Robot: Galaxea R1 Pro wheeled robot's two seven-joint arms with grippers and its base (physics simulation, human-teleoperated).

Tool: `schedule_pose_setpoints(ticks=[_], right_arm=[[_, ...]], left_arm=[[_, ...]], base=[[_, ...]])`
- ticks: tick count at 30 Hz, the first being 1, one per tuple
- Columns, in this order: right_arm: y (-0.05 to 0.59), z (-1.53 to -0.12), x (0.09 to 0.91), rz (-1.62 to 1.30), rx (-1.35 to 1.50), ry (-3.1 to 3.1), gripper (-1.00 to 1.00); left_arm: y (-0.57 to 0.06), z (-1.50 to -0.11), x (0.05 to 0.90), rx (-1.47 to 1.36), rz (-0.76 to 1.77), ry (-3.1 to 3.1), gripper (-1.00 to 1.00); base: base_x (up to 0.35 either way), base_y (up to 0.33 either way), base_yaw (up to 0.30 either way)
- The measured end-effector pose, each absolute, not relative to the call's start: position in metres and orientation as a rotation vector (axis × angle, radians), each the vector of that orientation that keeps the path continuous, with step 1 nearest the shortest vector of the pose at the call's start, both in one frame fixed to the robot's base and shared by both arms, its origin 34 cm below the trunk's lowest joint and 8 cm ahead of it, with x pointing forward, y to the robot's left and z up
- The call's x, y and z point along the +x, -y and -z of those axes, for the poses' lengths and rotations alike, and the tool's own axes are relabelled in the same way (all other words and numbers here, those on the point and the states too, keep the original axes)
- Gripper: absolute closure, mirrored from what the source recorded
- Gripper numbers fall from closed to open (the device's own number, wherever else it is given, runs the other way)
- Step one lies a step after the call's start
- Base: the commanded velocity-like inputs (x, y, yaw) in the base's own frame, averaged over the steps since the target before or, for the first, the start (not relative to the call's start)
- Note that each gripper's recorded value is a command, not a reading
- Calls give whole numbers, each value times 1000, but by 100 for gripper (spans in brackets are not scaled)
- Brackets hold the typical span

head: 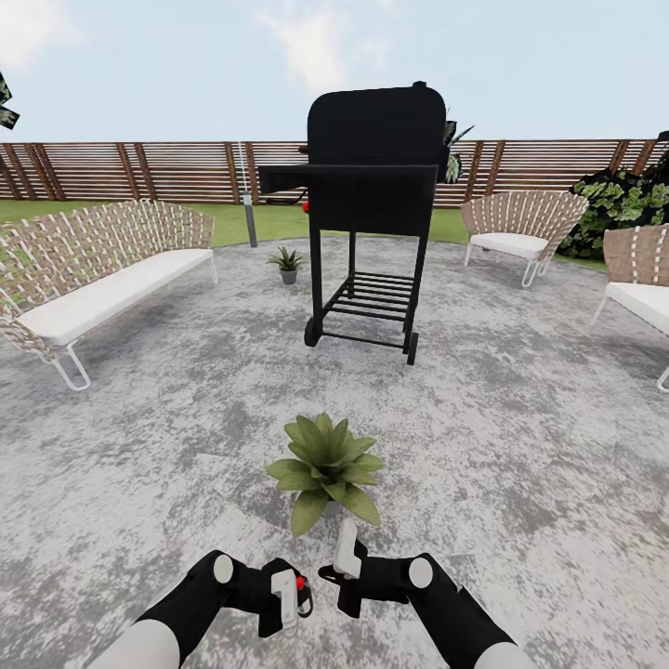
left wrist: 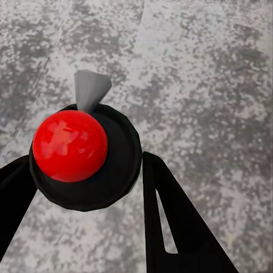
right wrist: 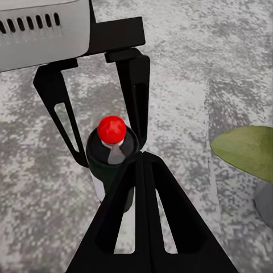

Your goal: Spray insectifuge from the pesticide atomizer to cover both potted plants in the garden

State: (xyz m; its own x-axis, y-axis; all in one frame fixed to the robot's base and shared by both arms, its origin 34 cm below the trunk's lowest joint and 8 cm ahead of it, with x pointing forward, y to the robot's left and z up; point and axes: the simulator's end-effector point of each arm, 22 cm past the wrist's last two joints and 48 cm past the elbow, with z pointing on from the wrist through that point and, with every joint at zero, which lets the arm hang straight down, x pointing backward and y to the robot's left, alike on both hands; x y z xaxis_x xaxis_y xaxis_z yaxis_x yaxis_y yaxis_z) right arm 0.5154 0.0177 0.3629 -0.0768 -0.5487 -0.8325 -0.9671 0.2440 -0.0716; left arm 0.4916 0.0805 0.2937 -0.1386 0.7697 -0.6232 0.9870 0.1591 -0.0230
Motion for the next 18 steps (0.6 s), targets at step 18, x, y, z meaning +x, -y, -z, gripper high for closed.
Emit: schedule_pose_setpoints(ticks=[18], right_arm=[[-18, -363, 515, -676, -1407, -1735, 100]], left_arm=[[-73, -295, 489, 1656, 634, -1946, 100]], base=[[0, 0, 0]])
